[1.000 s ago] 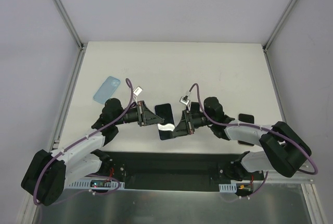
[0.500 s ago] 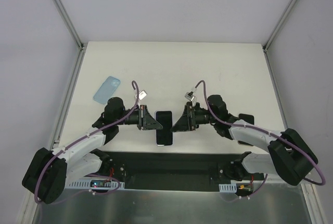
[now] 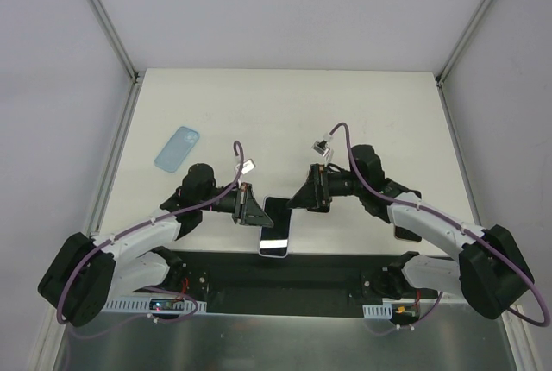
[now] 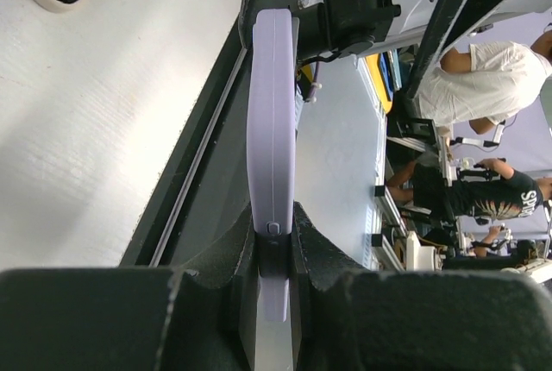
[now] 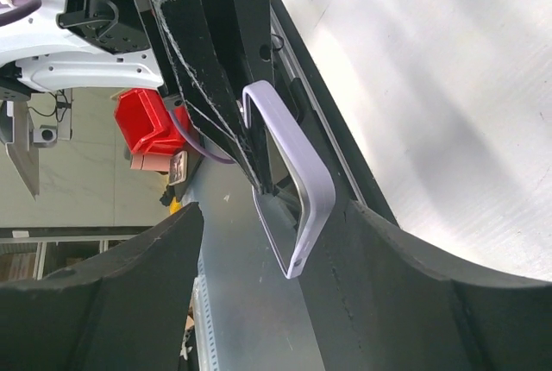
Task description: Put the phone into the phone case
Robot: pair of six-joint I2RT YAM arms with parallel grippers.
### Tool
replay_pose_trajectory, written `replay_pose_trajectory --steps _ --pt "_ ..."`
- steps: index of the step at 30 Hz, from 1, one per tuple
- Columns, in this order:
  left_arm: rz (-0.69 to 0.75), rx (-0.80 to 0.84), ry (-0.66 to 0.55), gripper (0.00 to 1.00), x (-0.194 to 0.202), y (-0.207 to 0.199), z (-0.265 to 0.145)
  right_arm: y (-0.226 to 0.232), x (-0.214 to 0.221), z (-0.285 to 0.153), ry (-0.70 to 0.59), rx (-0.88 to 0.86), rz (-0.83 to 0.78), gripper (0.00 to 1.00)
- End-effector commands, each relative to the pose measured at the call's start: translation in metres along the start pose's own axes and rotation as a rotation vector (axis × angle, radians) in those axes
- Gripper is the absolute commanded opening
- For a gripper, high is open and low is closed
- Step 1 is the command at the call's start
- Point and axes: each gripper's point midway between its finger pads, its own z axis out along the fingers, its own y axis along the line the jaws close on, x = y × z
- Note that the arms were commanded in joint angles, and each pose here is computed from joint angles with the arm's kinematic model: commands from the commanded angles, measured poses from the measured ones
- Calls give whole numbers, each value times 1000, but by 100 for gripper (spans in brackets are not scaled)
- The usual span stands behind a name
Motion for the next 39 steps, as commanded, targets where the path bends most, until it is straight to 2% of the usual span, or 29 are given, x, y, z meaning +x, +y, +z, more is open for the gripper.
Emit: replay_pose_trajectory --steps 1,8,11,12,16,17,18,21,25,27,28,29,32,33,37,39 --pt "126 109 -7 0 -12 -27 1 18 -8 -5 2 -44 -86 67" --pt "117 153 -2 0 -12 -32 3 24 -4 -7 25 -74 -106 67" --pt "106 154 2 0 -12 -31 5 28 -6 -7 28 -85 -108 55" --pt "103 156 7 0 -11 -31 6 30 -7 -8 27 -90 -111 45" --pt "84 151 13 0 -11 -28 8 36 -11 -9 17 -98 -115 36" --pt "74 147 17 0 -11 -25 9 36 -12 -10 13 -97 -116 31" --pt "63 141 18 0 -11 -24 10 36 -14 -11 5 -93 -116 16" --pt "32 120 11 0 -16 -19 14 32 -18 -10 -17 -61 -126 2" --pt "9 54 3 0 -24 -7 21 16 -20 -13 -33 48 -133 1" --pt "10 33 3 0 -28 -6 24 12 -20 -15 -35 90 -126 5" --pt "6 20 12 0 -26 -4 26 13 -20 -16 -36 91 -133 8" --pt "5 21 19 0 -25 -4 27 15 -21 -16 -38 90 -136 18" --pt "15 42 53 0 -21 -8 32 18 -24 -17 -45 84 -138 35" --pt "23 53 64 0 -21 -11 32 20 -25 -17 -44 76 -133 37" --pt "41 93 115 0 -11 -20 35 30 -28 -16 -43 15 -121 37" --pt "43 99 125 0 -8 -21 35 29 -30 -18 -48 15 -122 25"
